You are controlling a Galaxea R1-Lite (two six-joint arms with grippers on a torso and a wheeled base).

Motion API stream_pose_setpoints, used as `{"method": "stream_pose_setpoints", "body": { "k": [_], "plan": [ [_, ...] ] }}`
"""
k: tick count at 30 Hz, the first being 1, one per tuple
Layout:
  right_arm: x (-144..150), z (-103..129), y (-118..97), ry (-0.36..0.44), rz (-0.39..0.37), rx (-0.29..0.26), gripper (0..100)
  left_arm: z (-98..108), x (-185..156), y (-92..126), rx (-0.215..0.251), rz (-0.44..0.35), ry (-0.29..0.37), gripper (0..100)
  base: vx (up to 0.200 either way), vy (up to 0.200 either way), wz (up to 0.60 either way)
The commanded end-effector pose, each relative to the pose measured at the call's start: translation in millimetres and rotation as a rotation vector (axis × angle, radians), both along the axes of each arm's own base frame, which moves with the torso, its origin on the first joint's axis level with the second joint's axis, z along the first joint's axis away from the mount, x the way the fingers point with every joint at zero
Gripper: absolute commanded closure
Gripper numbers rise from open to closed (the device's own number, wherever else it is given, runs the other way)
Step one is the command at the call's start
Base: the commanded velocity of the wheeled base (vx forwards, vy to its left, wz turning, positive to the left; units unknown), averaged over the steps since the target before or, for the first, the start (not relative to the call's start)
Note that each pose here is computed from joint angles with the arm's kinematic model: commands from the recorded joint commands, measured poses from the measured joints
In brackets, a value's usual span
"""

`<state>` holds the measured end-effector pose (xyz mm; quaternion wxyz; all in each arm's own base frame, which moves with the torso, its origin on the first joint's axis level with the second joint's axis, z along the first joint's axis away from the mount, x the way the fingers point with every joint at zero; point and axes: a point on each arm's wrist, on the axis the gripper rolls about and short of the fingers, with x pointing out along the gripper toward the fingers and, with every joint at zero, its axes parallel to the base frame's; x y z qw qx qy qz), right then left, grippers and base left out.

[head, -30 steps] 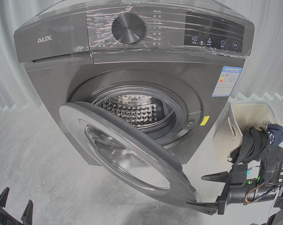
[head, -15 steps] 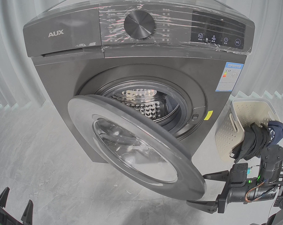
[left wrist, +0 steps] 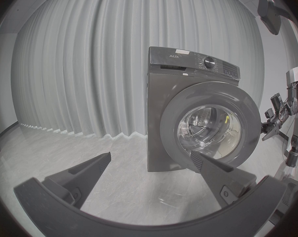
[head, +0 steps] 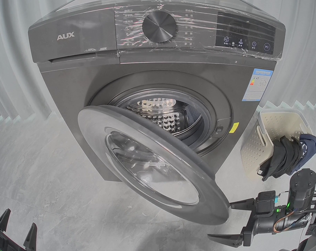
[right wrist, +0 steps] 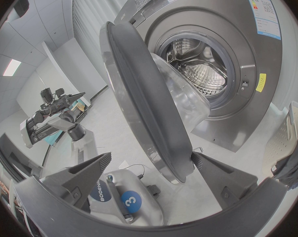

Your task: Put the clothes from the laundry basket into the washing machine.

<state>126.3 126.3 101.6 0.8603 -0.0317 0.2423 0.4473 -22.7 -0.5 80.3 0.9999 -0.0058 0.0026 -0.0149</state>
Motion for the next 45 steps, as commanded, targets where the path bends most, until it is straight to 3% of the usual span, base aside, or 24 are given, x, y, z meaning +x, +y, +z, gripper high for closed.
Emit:
{"method": "stream_pose_setpoints", "body": {
  "k": [1, 11, 18, 24, 28, 31, 37, 41, 42, 45],
  "plan": [
    [-7.0, 3.0, -5.2, -0.011, 0.005, 0.017, 0, -4.8, -0.1, 0.0, -0.001, 0.001, 0.000, 0, 0.000, 0.000, 0.00],
    [17.7, 8.7, -5.1, -0.040, -0.090, 0.019, 0, -4.4, -0.3, 0.0, 0.001, 0.001, -0.004, 0, -0.140, 0.000, 0.00],
    [23.9, 6.9, 5.3, -0.031, -0.067, 0.011, 0, -4.8, -0.1, 0.0, -0.001, 0.001, 0.000, 0, -0.057, 0.000, 0.00],
    [11.7, 4.0, 17.1, -0.013, 0.013, 0.011, 0, -4.4, -0.2, 0.0, -0.001, 0.001, -0.002, 0, 0.000, 0.000, 0.00],
    [9.8, 3.7, 15.2, -0.022, 0.013, 0.020, 0, -4.8, -0.1, 0.0, -0.001, 0.001, 0.000, 0, 0.000, 0.000, 0.00],
    [6.9, 4.8, 11.0, -0.032, 0.007, 0.033, 0, -4.4, -0.3, 0.0, -0.001, 0.001, -0.004, 0, 0.000, 0.000, 0.00],
    [-5.4, 30.9, -4.4, -0.136, -0.017, 0.172, 0, -4.8, -0.1, 0.0, -0.001, 0.001, 0.000, 0, 0.000, 0.000, 0.00],
    [3.6, 34.2, -14.1, -0.140, -0.112, 0.184, 0, -4.8, -0.1, 0.0, 0.001, 0.001, -0.001, 0, 0.000, 0.000, 0.00],
    [14.8, 27.7, -19.9, -0.126, -0.194, 0.145, 0, -4.4, -0.3, 0.0, 0.001, 0.001, -0.004, 0, 0.000, 0.000, 0.00],
    [32.9, 13.9, -18.7, -0.089, -0.287, 0.087, 0, -4.9, -0.2, 0.0, 0.001, 0.001, -0.002, 0, 0.000, 0.000, 0.00]
  ]
}}
